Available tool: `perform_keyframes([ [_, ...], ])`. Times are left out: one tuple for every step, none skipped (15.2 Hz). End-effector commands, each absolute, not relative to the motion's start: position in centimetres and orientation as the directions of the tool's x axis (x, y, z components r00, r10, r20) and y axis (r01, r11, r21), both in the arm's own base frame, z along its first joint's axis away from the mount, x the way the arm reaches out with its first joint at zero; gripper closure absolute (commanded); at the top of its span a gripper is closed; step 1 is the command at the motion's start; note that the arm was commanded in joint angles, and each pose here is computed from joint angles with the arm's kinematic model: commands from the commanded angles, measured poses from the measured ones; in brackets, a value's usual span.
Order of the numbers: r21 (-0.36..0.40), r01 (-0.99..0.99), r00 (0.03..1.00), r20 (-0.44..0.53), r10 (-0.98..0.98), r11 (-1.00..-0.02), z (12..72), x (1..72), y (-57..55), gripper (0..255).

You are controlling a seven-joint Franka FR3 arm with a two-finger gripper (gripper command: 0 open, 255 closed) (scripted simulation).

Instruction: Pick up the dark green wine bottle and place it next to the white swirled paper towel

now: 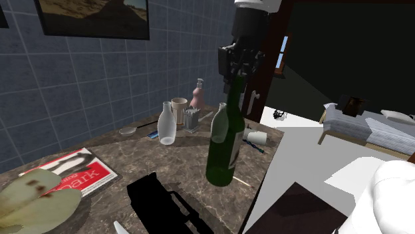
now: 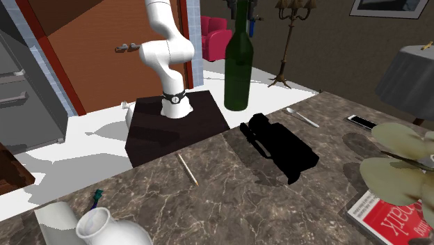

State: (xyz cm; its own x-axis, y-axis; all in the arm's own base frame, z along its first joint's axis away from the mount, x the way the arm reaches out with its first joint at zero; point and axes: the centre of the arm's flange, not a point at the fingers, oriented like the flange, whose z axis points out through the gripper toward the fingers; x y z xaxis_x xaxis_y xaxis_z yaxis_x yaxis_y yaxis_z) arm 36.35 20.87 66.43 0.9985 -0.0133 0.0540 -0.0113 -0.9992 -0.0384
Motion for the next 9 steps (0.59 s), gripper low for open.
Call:
perform_keyframes([
  [-0.038, -0.011, 0.998, 0.054, -0.013, -0.999, 67.6, 36.4, 20.9, 255],
  [-0.038, -0.011, 0.998, 0.054, -0.013, -0.999, 68.1, 36.4, 20.9, 255],
  [-0.038, -0.011, 0.998, 0.054, -0.013, -0.999, 68.7, 36.4, 20.9, 255],
  [-0.038, -0.011, 0.998, 0.054, -0.013, -0.999, 69.2, 36.4, 20.9, 255],
  [-0.038, -0.011, 0.998, 0.054, -0.013, -0.999, 69.7, 36.4, 20.9, 255],
  [-0.038, -0.011, 0.998, 0.054, -0.013, -0.999, 70.2, 36.4, 20.9, 255],
  [-0.038, -0.011, 0.998, 0.054, -0.013, -0.999, 70.8, 36.4, 20.9, 255],
  [-0.038, -0.011, 0.998, 0.054, -0.013, -0.999, 71.3, 36.4, 20.9, 255],
  [-0.038, -0.011, 0.998, 0.054, -0.013, -0.999, 71.8, 36.4, 20.9, 255],
])
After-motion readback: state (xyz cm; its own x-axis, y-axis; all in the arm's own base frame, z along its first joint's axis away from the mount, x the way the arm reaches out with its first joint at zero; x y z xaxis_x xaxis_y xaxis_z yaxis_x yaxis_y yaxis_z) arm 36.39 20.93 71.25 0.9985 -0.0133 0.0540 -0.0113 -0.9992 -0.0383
